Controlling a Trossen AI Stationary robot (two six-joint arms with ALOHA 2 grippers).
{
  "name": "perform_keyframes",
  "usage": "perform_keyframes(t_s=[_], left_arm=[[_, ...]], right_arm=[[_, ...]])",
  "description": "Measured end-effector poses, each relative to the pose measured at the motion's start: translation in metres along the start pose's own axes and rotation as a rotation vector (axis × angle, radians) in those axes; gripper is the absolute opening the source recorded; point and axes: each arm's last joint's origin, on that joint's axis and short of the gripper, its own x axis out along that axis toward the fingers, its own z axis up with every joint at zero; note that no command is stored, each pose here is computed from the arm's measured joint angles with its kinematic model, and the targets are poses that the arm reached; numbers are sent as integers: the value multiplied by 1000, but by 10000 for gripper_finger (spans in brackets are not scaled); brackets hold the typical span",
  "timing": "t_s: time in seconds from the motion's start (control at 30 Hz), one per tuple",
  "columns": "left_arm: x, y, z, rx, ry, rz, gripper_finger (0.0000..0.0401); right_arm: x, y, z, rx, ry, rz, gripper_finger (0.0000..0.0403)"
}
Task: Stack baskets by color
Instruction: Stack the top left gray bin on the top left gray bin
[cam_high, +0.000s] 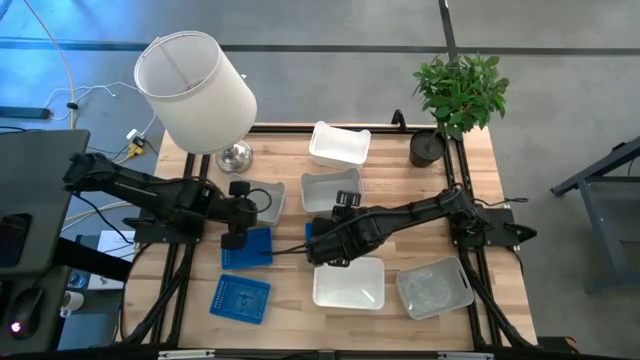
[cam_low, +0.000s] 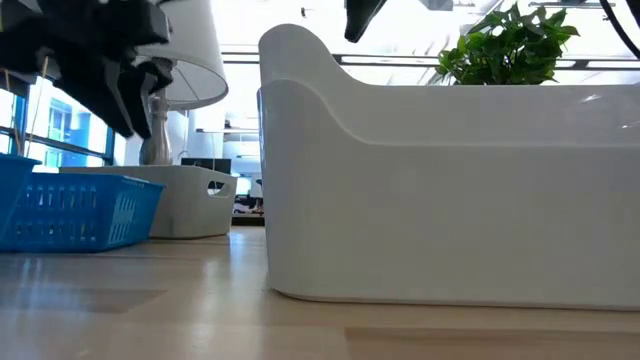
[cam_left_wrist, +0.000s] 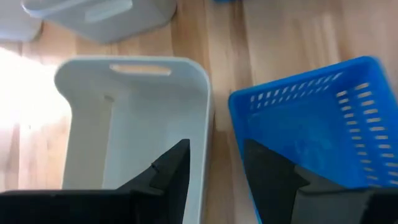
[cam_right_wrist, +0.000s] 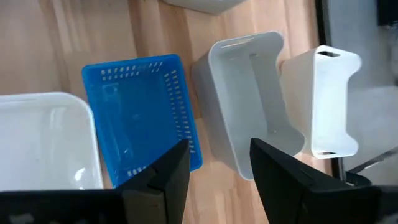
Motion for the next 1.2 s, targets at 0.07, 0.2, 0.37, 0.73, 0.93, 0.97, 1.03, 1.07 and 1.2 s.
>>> perform_keyframes(t_s=[0.07,0.2,0.37,0.73,0.93,0.97,1.03,1.07,1.2], left_arm=[[7,2,1,-7,33,8,136],[18,6,2,-29,93,24,136],[30,12,3,-57,149,42,136],[48,20,2,-79,241,40,134],[54,22,1,-109,274,3,86],[55,22,1,-114,277,-5,72],[56,22,1,-128,283,-6,40],[56,22,1,-133,282,-5,24],[56,22,1,-170,281,1,9]], right_arm=[[0,0,0,0,7,18,155],[0,1,0,-17,8,21,155],[0,1,-1,-18,18,48,155],[0,2,-1,-18,29,75,155],[0,3,-1,-11,31,81,155],[0,3,-1,-10,31,82,155],[-1,3,-1,2,31,82,155],[-1,3,-1,7,31,82,155],[-3,7,-3,24,25,78,155]])
